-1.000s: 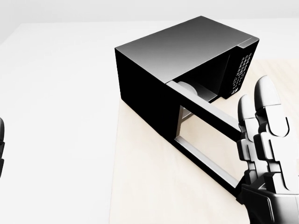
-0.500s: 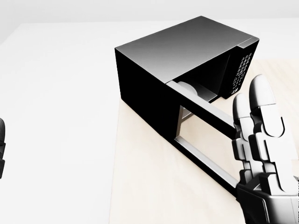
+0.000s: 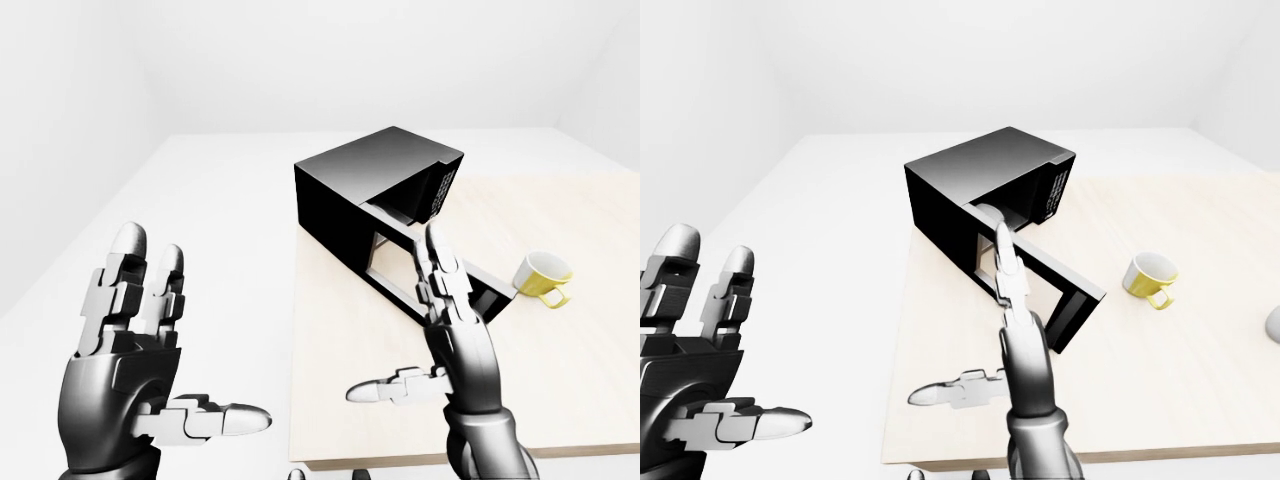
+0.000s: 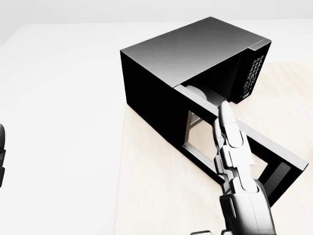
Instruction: Close the microwave.
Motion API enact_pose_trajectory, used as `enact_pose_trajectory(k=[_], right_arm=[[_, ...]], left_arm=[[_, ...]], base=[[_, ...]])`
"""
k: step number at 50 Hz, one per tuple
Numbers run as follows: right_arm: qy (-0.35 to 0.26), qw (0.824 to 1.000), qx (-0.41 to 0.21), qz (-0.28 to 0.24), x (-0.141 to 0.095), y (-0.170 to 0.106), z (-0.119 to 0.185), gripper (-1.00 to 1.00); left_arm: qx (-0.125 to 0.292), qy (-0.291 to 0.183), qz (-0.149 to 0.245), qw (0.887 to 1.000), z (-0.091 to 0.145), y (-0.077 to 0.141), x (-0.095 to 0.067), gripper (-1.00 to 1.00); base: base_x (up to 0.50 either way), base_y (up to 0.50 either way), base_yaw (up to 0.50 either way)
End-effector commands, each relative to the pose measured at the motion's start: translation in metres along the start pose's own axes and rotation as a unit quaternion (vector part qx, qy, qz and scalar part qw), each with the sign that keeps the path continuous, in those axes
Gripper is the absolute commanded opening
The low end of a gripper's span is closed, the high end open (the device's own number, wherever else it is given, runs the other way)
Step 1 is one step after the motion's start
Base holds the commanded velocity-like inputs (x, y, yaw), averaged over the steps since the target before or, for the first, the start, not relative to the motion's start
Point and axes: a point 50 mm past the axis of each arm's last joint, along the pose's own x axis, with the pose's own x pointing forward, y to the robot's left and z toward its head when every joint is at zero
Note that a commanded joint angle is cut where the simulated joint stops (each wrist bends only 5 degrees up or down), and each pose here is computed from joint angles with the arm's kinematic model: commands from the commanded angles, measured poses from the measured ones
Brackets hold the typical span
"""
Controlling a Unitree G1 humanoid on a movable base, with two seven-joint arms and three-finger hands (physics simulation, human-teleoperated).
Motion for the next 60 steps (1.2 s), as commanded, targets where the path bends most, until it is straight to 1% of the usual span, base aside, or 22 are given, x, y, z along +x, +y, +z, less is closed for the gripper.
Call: enact_pose_trajectory(k=[1,13,20,26,37,60], right_arm=[[0.046,0.999,-0.006,0.011,0.001,0.009,-0.024,1.00],[0.125,0.992,-0.014,0.016,0.005,0.016,-0.069,1.00],[0.145,0.989,-0.017,0.016,0.007,0.020,-0.092,1.00],[0.156,0.987,-0.016,0.013,0.009,0.020,-0.103,1.00],[0.164,0.986,-0.015,0.013,0.009,0.021,-0.110,1.00],[0.166,0.986,-0.018,0.009,0.011,0.021,-0.112,1.00]], left_arm=[[0.000,0.002,0.000,1.000,0.000,0.000,0.000,1.00],[0.000,0.001,0.000,1.000,0.000,0.000,0.000,1.00],[0.000,0.000,-0.002,1.000,0.000,0.000,0.000,1.00],[0.001,0.000,-0.002,1.000,0.000,-0.001,0.000,1.00],[0.001,0.002,-0.003,1.000,-0.001,-0.001,0.000,1.00],[0.002,-0.002,-0.003,1.000,-0.001,-0.002,0.000,1.00]], base=[[0.00,0.00,0.00],[0.00,0.00,0.00],[0.00,0.00,0.00],[0.00,0.00,0.00],[0.00,0.00,0.00],[0.00,0.00,0.00]])
